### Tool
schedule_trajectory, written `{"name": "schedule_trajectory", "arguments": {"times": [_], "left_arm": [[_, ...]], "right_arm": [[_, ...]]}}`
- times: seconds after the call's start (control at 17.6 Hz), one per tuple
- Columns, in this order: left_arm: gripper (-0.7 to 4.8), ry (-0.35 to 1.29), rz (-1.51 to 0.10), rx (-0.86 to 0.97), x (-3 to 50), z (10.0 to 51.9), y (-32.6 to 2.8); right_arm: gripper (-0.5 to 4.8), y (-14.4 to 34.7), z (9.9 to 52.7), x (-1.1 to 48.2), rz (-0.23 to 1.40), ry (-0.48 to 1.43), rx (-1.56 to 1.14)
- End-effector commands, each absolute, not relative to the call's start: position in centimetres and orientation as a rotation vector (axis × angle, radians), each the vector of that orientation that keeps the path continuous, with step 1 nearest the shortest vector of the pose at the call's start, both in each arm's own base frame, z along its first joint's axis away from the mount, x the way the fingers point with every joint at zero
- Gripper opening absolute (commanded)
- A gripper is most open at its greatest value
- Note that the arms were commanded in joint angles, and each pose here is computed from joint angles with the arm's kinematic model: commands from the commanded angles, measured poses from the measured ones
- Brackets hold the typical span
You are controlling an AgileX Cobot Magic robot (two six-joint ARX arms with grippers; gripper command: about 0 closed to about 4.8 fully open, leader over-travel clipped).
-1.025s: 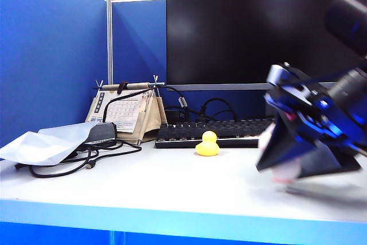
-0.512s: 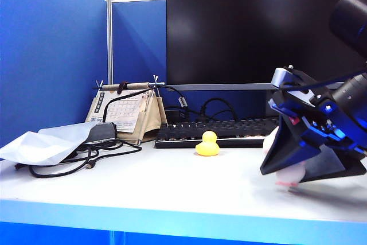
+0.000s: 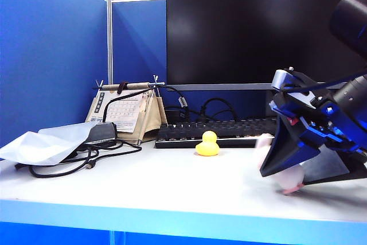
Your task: Pick up the doll with a different color than the other dolls and place it near you.
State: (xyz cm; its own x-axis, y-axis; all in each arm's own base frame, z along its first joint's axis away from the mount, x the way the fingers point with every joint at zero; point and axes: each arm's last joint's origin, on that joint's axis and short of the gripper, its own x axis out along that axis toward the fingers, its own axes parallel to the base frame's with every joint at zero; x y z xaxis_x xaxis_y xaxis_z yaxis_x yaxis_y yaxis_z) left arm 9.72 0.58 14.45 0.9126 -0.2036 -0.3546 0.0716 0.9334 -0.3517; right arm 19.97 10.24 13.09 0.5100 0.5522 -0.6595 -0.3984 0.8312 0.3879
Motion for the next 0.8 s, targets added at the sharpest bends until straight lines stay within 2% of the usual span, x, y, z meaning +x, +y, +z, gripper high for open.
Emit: {"name": "schedule_trajectory", "arguments": {"times": [0.06, 0.34, 0.57, 0.63, 0.74, 0.8], "left_arm": [[3.50, 0.384, -0.149, -0.336, 9.8, 14.7, 0.6], [3.50, 0.384, -0.149, -0.336, 9.8, 14.7, 0.6], [3.50, 0.384, -0.149, -0.336, 9.8, 14.7, 0.6], [3.50, 0.384, -0.149, -0.336, 9.8, 14.7, 0.6], [3.50, 0.384, -0.149, -0.336, 9.8, 14.7, 0.6], [3.50, 0.384, -0.149, -0.336, 9.8, 14.7, 0.6]], "right_arm": [[2.57, 10.3, 13.1, 19.9, 0.582, 0.865, 0.193], [2.75, 10.6, 14.0, 20.4, 0.621, 0.803, 0.222], [2.73, 11.0, 18.0, 21.3, 0.646, 0.615, 0.260], [2.60, 11.0, 19.1, 21.4, 0.651, 0.575, 0.262], [1.84, 10.6, 21.1, 20.9, 0.627, 0.509, 0.247], [1.65, 10.4, 21.3, 20.6, 0.610, 0.507, 0.230]]}}
